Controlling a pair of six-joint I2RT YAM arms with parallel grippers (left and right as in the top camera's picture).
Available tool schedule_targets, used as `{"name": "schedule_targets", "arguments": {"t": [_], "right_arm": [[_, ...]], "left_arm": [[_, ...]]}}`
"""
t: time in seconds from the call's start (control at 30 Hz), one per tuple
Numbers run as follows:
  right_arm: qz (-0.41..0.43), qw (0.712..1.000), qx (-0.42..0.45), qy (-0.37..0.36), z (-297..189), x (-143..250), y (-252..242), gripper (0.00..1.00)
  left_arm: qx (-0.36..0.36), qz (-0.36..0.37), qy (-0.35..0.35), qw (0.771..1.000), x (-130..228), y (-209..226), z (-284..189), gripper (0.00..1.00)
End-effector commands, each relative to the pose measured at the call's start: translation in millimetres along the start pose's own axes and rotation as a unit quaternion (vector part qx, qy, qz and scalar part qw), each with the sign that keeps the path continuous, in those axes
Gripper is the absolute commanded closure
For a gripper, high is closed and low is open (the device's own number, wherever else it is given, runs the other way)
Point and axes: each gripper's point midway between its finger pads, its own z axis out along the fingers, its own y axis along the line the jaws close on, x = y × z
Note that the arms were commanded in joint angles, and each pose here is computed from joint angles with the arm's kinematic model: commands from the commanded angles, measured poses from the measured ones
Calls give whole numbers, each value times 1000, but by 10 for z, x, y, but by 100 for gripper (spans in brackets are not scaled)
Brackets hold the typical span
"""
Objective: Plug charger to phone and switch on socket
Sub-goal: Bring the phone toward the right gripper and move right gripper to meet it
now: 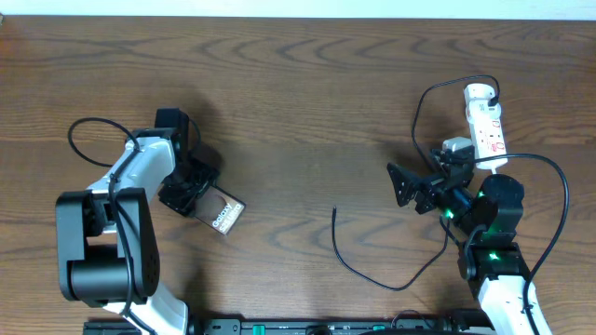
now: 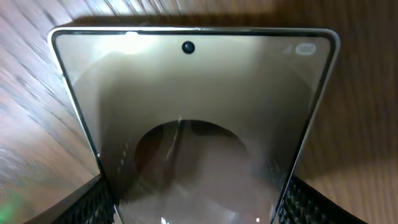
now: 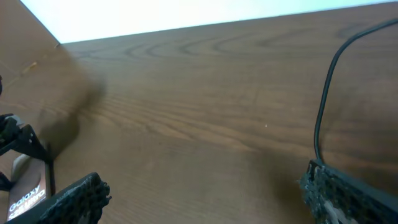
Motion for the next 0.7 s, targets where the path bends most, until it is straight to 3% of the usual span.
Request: {"name": "schedule_targets", "arguments": {"t": [0.0,0.27,0.53,0.67], "right_arm": [[3,1000,-6,-1,-2,-46,36,1],[3,1000,-6,1,-2,-36,34,1],[3,1000,-6,1,-2,-35,34,1],[6,1000,-6,3,-2,-26,34,1]], "left_arm": [[39,2,80,996,262,-143,88,93],[126,10,125,984,429,-430,-239,93],[158,2,118,980,390,-453,-453,93],[191,-5,154,969,458,-522,-552,93]]}}
